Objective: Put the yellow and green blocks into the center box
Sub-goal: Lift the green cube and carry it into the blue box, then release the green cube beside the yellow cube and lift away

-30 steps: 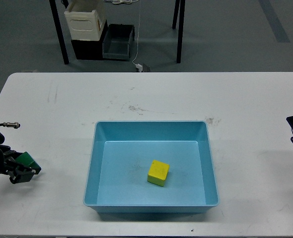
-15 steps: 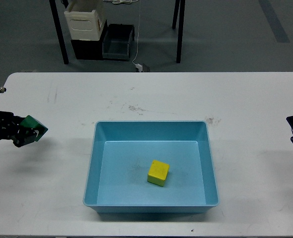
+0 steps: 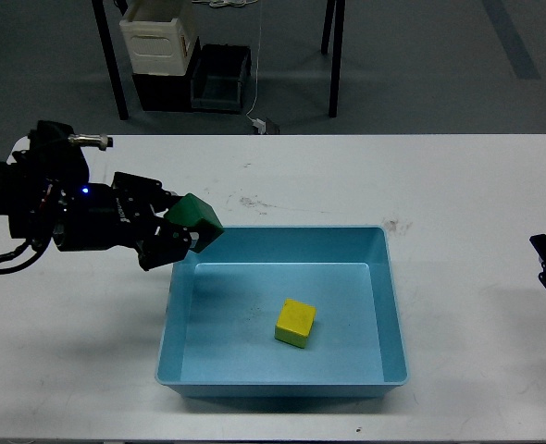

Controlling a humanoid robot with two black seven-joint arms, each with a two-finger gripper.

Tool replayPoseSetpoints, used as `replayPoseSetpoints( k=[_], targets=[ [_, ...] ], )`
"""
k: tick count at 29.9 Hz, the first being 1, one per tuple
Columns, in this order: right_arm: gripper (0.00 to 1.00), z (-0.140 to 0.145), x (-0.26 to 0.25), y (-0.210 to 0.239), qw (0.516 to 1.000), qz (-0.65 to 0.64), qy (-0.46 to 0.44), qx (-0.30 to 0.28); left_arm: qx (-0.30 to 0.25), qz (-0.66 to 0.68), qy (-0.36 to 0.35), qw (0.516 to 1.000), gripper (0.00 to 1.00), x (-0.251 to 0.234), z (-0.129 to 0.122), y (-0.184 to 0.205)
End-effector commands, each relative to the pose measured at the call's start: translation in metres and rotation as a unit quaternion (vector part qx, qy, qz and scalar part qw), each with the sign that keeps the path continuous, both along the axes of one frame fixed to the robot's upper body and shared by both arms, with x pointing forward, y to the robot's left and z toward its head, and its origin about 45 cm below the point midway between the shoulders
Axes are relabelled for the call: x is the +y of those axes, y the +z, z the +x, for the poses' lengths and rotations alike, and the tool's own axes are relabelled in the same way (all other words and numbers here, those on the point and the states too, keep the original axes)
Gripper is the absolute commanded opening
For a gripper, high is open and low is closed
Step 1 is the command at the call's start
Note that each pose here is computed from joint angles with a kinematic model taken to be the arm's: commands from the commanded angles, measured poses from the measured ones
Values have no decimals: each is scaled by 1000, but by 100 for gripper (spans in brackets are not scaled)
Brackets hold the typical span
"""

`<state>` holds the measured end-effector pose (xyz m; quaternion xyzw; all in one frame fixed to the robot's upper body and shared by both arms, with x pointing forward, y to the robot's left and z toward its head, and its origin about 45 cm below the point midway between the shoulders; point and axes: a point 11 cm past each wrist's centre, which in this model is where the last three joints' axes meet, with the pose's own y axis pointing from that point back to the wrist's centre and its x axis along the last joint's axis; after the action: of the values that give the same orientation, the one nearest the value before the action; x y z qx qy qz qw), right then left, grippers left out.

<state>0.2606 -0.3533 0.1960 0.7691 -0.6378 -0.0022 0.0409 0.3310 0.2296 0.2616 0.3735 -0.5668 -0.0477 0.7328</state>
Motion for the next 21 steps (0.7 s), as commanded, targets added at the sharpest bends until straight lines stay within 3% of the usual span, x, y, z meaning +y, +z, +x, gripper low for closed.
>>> replayPoseSetpoints(
  k=[1,6,10,16,18,19,21],
  targets=[
    [100,-1,1,-1,1000,1,0,2,33,54,-57,996,21,-38,-7,-17],
    [100,-1,1,-1,1000,2,0,2,48,118,-123,984,23,-68,-17,-53],
    [100,-1,3,-2,1000,4,0,2,60,117,-123,984,29,-87,-10,-69],
    [100,-1,5,-3,1000,7,4,4,75,126,-104,984,74,-92,1,-89],
    [100,-3,7,-5,1000,7,9,7,75,123,-97,985,94,-95,6,-90],
    [100,-3,9,-6,1000,7,12,8,76,121,-96,985,100,-97,7,-91],
    [100,-3,15,-7,1000,13,21,3,80,117,-92,986,100,-98,9,-91]
  ],
)
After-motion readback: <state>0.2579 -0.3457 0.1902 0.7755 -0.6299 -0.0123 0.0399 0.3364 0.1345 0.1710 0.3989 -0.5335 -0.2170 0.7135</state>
